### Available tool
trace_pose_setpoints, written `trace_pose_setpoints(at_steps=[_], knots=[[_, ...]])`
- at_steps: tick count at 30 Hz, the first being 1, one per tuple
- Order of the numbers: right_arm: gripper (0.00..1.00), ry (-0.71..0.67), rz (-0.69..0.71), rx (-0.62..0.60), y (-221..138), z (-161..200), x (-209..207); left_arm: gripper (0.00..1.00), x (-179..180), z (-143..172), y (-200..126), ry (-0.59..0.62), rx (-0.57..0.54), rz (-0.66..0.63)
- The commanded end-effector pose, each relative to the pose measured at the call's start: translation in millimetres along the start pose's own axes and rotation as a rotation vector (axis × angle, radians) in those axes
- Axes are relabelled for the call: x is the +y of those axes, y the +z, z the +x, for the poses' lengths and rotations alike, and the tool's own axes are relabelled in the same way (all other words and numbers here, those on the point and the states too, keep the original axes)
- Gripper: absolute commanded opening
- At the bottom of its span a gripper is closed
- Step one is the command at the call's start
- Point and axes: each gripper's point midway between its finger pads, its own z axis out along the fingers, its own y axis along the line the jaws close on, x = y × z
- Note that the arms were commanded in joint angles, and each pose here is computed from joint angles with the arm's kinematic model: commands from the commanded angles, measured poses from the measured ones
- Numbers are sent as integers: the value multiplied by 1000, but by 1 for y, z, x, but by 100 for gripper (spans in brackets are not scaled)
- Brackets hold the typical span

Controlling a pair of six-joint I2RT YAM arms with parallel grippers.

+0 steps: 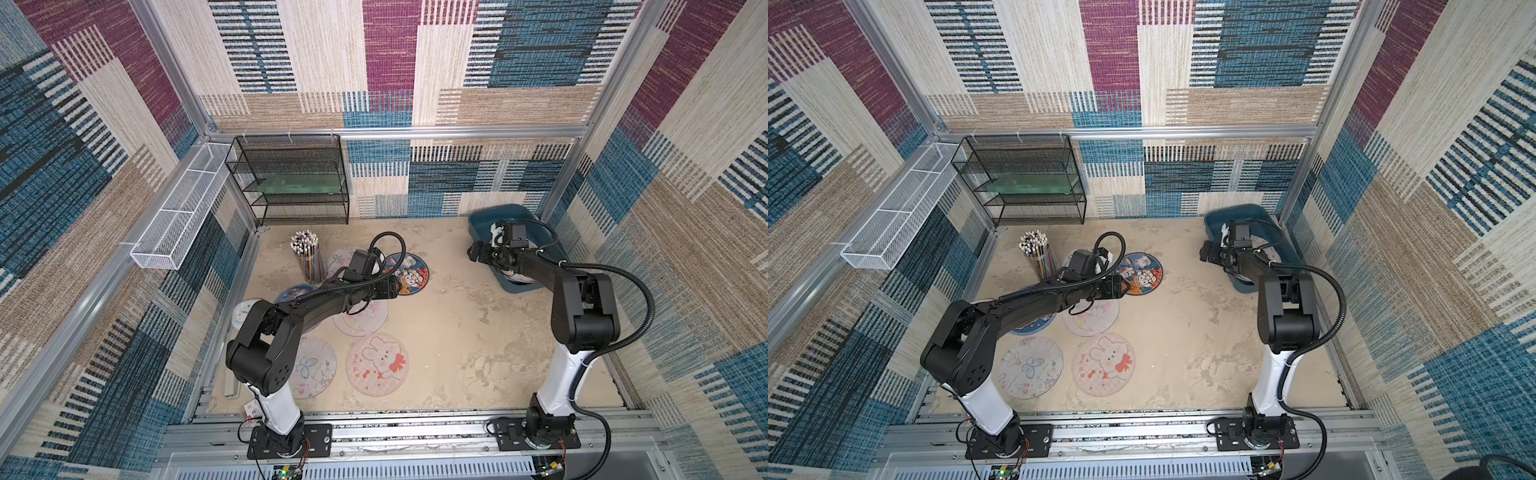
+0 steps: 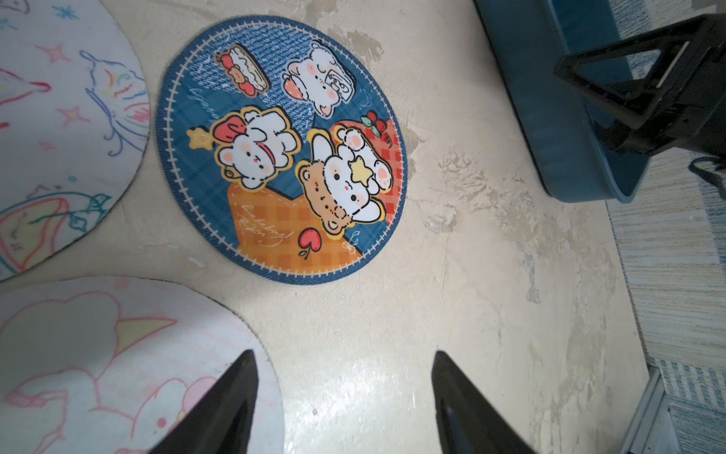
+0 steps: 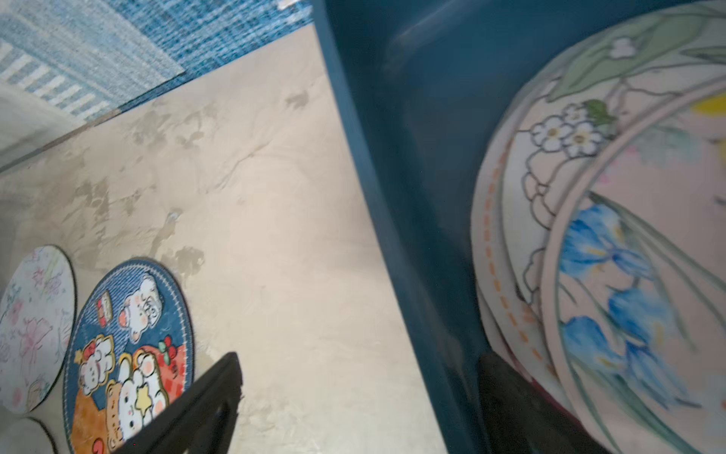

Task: Put the coasters into the storage box
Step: Move the storage box to the center of the board.

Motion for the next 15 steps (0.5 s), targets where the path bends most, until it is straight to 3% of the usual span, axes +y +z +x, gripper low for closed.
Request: trace_pose_setpoints(at_steps=[1, 15], knots=[[95, -35, -80, 39, 8, 11, 24, 69, 6, 0, -4, 0, 0, -29], [95, -112, -143, 116, 23, 58, 91, 69, 18, -2, -10, -12, -12, -48]])
